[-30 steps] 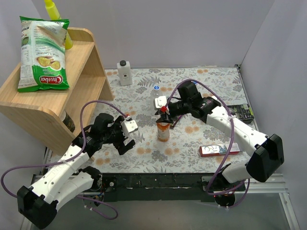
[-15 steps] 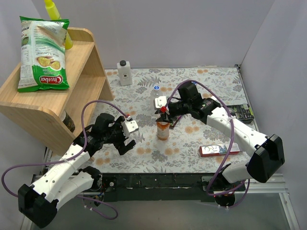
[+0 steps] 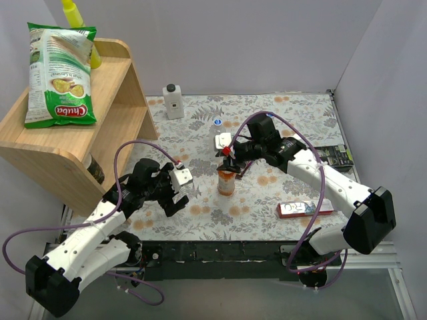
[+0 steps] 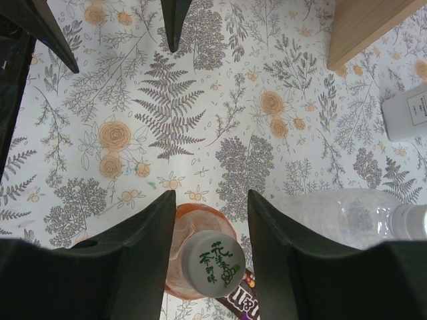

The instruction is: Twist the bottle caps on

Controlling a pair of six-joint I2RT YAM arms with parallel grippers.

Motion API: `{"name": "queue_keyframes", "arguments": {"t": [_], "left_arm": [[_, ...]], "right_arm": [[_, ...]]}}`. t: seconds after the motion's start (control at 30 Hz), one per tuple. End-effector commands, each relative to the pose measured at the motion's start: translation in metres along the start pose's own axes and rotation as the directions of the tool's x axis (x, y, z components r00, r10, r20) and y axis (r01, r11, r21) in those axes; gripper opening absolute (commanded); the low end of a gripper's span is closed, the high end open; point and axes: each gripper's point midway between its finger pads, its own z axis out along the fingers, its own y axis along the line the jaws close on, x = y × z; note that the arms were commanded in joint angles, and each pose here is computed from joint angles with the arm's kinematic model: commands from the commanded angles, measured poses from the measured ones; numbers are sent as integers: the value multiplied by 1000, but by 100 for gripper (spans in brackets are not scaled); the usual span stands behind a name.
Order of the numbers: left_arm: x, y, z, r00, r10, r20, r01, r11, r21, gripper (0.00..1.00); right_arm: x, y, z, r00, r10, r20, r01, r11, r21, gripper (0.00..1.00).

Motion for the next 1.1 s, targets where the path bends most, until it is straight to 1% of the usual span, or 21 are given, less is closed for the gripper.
{"name": "queue_keyframes", "arguments": {"t": [0.0, 0.07, 0.1, 0.2, 0.3, 0.37, 0.4, 0.53, 0.57, 0.6, 0.63, 0.67, 0.7, 0.73, 0.77, 0.83, 0.87, 0.93, 1.0, 1.03, 1.07], "left_arm": [[-3, 0, 1, 1000, 14, 20, -14, 1000, -3, 98], [-2, 0, 1, 1000, 12, 20, -12, 1000, -3, 98], [-2, 0, 1, 1000, 14, 22, -14, 1000, -3, 98], [-2, 1, 2, 1000, 13, 23, -13, 1000, -9, 98], [-1, 0, 2, 1000, 10, 24, -10, 1000, -8, 98], [-3, 0, 2, 1000, 11, 27, -10, 1000, -6, 98], [-4, 1, 2, 999, 11, 30, -11, 1000, -8, 98], [-21, 7, -3, 998, 12, 67, -10, 1000, -30, 98], [-26, 12, -5, 997, 10, 76, -6, 999, -51, 98], [-34, 18, -7, 996, 6, 91, 1, 997, -78, 98], [-41, 26, -6, 994, 0, 109, 12, 994, -108, 98], [-40, 38, -7, 994, -33, 103, 50, 984, -168, 98], [-44, 44, -7, 992, -47, 113, 69, 978, -195, 98], [-52, 53, -8, 989, -48, 138, 78, 972, -222, 98], [-54, 60, -9, 986, -72, 151, 108, 964, -242, 98], [-63, 72, -12, 979, -91, 184, 140, 950, -279, 98], [-62, 77, -11, 975, -121, 188, 173, 941, -291, 98], [-61, 87, -12, 969, -142, 201, 204, 919, -336, 98], [-55, 94, -10, 961, -187, 202, 252, 894, -370, 98], [-52, 99, -11, 960, -199, 198, 265, 878, -400, 98], [-51, 102, -12, 957, -212, 196, 277, 867, -415, 98]], "right_arm": [[-12, -4, -2, 999, -20, 32, 20, 999, 26, 57], [-12, -5, -3, 999, -23, 32, 22, 999, 30, 59], [-13, -5, -3, 999, -24, 32, 23, 999, 30, 64], [-14, -5, -3, 999, -22, 30, 21, 999, 28, 70], [-15, -7, -4, 999, -26, 31, 25, 999, 34, 72], [-21, -11, -6, 999, -24, 38, 22, 999, 44, 85], [-26, -13, -7, 999, -15, 44, 13, 999, 52, 87], [-78, -35, -28, 994, 42, 98, -51, 994, 98, 92], [-101, -43, -42, 990, 89, 106, -102, 987, 123, 92], [-105, -53, -44, 984, 150, 94, -163, 975, 149, 92], [-109, -60, -49, 978, 194, 81, -206, 961, 186, 92], [-121, -79, -65, 970, 230, 74, -241, 928, 285, 92], [-101, -77, -63, 952, 305, 0, -291, 909, 298, 92], [-93, -81, -68, 942, 335, -35, -304, 889, 342, 92], [-79, -93, -78, 928, 363, -83, -294, 850, 437, 92], [-51, -96, -84, 908, 387, -161, -259, 821, 509, 93], [-38, -103, -93, 896, 404, -186, -234, 784, 575, 93], [-23, -112, -108, 888, 436, -147, -255, 732, 632, 91], [-18, -122, -117, 865, 496, -82, -336, 692, 639, 92], [-21, -133, -134, 834, 551, -15, -397, 620, 677, 93], [-20, -143, -146, 816, 577, 15, -413, 565, 714, 94]]}}
